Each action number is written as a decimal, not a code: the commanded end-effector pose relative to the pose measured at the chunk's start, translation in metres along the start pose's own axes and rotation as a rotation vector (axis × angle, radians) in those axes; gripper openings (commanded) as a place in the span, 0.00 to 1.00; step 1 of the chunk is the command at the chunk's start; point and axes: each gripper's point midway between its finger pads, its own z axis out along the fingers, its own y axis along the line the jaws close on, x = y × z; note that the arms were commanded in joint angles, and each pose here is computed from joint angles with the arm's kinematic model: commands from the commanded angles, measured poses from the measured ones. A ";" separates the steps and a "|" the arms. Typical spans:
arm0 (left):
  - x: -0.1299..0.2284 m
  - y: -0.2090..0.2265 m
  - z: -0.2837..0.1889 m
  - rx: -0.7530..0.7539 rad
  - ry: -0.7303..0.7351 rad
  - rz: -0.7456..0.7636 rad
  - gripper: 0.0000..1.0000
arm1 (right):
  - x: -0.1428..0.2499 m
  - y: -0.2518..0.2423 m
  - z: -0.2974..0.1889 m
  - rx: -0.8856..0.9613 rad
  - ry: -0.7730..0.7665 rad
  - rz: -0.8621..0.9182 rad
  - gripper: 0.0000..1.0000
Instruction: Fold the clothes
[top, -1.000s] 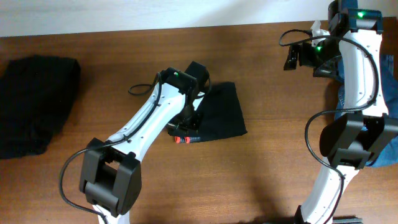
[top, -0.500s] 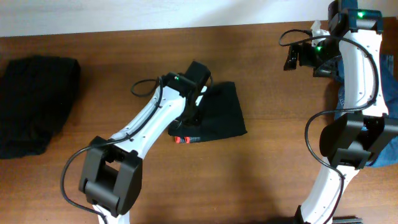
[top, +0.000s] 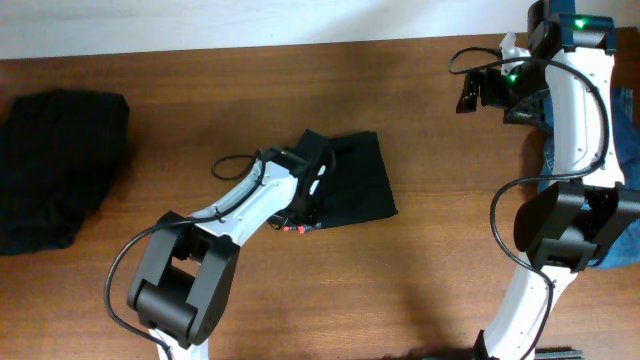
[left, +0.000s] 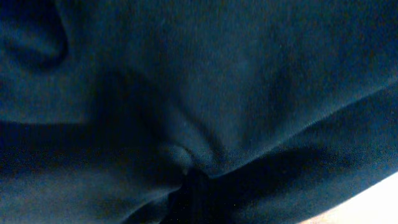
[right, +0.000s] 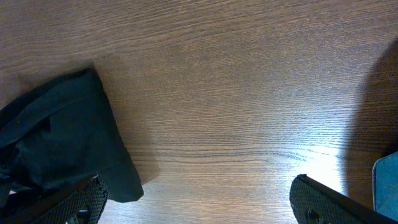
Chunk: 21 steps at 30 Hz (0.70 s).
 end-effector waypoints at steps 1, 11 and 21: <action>-0.027 0.001 -0.027 0.004 -0.073 -0.019 0.01 | -0.003 0.002 -0.015 0.005 -0.042 -0.003 0.99; -0.108 -0.011 -0.120 0.053 -0.369 -0.024 0.01 | -0.003 0.002 -0.015 0.005 -0.042 -0.003 0.99; -0.110 -0.011 -0.091 0.040 -0.317 -0.002 0.01 | -0.003 0.002 -0.015 0.005 -0.042 -0.003 0.99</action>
